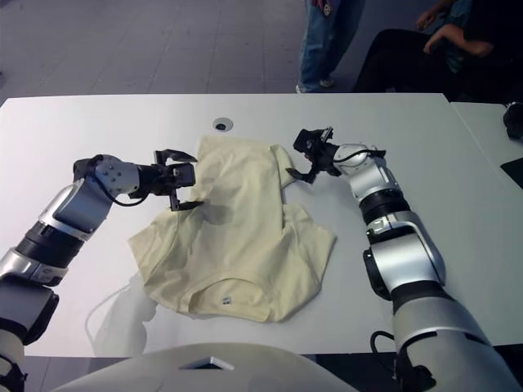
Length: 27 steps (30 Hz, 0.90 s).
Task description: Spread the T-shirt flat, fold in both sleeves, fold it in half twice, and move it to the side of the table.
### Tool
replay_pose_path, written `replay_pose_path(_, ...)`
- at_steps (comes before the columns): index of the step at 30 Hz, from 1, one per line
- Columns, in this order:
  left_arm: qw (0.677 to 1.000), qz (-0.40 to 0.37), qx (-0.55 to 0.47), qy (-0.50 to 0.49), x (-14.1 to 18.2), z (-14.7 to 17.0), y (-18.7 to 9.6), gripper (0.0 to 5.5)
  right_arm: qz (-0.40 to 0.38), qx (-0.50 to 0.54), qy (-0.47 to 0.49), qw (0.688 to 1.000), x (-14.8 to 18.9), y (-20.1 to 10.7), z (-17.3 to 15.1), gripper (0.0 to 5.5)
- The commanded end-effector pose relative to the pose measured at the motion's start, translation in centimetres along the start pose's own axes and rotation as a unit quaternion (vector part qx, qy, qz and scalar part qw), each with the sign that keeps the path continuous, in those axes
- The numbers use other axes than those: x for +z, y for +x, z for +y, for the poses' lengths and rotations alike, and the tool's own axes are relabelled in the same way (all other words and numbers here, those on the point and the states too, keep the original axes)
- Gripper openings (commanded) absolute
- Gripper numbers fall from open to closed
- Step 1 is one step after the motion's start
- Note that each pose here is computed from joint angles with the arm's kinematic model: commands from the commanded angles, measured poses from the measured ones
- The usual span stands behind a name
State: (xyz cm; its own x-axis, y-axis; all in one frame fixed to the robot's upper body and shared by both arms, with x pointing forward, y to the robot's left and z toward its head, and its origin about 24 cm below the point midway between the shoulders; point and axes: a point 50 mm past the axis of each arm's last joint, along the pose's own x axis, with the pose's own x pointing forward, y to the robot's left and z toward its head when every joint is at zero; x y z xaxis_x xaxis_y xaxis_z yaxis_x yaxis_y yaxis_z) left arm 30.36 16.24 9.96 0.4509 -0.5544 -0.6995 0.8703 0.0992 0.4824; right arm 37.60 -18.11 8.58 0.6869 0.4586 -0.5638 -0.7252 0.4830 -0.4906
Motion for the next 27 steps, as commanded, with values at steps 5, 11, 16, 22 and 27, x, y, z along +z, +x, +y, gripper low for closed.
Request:
replay_pose_path(5, 0.997, 0.023, -0.068, 0.011, -0.9, -3.1, 0.2, 5.4, 0.058, 0.024, -0.061, 0.996, -1.6, 0.0, 0.3, 5.39)
replay_pose_path(11, 0.997, 0.028, -0.073, 0.008, -1.2, -3.6, 0.5, 5.4, 0.09, 0.008, -0.11, 0.99, -2.0, -0.7, -1.2, 5.39)
replay_pose_path(16, 0.996, 0.039, -0.086, 0.013, -1.7, -4.4, 0.7, 5.4, 0.098, 0.002, -0.145, 0.985, -1.6, -0.9, -1.9, 5.39)
replay_pose_path(22, 0.995, 0.036, -0.092, 0.015, -1.6, -4.8, 0.9, 5.4, 0.085, -0.039, -0.226, 0.97, -0.4, -0.9, -2.8, 5.39)
replay_pose_path(27, 0.995, 0.036, -0.094, 0.017, -1.5, -4.8, 1.0, 5.4, 0.082, -0.078, -0.354, 0.928, 0.9, -1.0, -3.6, 5.39)
